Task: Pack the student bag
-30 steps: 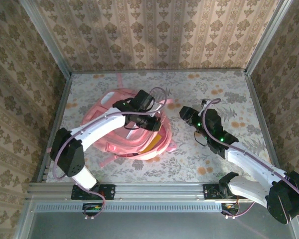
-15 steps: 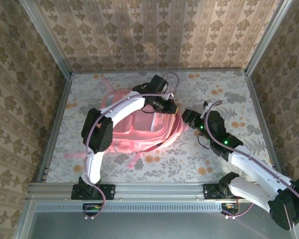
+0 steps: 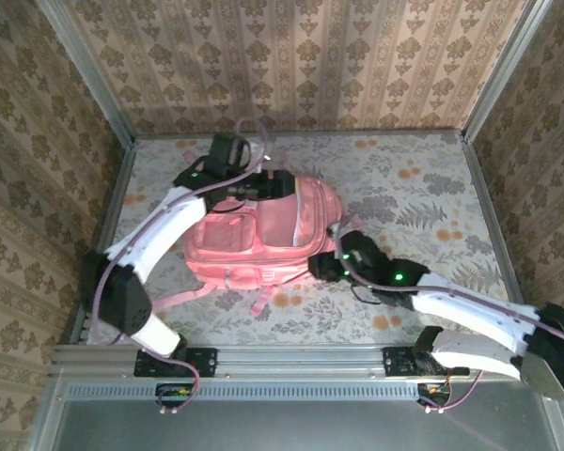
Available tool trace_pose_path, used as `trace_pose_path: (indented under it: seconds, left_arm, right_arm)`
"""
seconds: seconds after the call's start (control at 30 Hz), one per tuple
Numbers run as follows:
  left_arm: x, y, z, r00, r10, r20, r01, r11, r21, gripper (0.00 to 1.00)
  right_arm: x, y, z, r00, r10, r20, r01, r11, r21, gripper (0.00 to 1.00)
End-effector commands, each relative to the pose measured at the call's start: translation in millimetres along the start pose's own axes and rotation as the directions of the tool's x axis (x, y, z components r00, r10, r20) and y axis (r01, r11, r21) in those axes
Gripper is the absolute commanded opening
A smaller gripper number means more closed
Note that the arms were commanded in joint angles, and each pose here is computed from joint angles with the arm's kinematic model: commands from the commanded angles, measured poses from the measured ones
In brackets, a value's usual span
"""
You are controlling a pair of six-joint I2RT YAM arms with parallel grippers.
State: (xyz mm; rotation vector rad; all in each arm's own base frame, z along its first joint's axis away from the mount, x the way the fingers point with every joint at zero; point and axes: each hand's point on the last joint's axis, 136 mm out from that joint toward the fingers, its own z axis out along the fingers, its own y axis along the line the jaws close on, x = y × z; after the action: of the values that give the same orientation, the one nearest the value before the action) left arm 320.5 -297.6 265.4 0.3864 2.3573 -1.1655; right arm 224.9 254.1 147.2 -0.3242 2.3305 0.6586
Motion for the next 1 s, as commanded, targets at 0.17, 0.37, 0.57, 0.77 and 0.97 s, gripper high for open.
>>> trace_pose_path:
  seconds: [0.17,0.37,0.57,0.77,0.97]
  left_arm:
    - [28,22,-56,0.993,-0.066,0.101,0.076,0.992,-0.100,0.70]
    - [74,53,-77,0.988,-0.137,0.076,0.151,0.960,-0.236,0.72]
    - [96,83,-87,0.976,-0.204,0.076,0.218,0.922,-0.320,0.74]
    - [99,92,-91,0.975,-0.206,0.086,0.224,0.907,-0.356,0.75]
    - [98,95,-100,0.974,-0.190,0.121,0.222,0.901,-0.373,0.75]
  right_arm:
    - [65,40,54,0.964,-0.194,-0.183,0.195,0.981,-0.010,0.57]
    - [45,-3,72,0.983,-0.113,-0.145,0.136,0.977,0.164,0.56]
    - [6,-49,93,0.995,0.000,-0.097,0.025,0.966,0.259,0.54]
    - [-42,-68,99,0.998,0.017,-0.054,0.000,0.951,0.308,0.52]
    - [-31,-60,68,0.999,-0.017,-0.040,0.028,0.955,0.294,0.52]
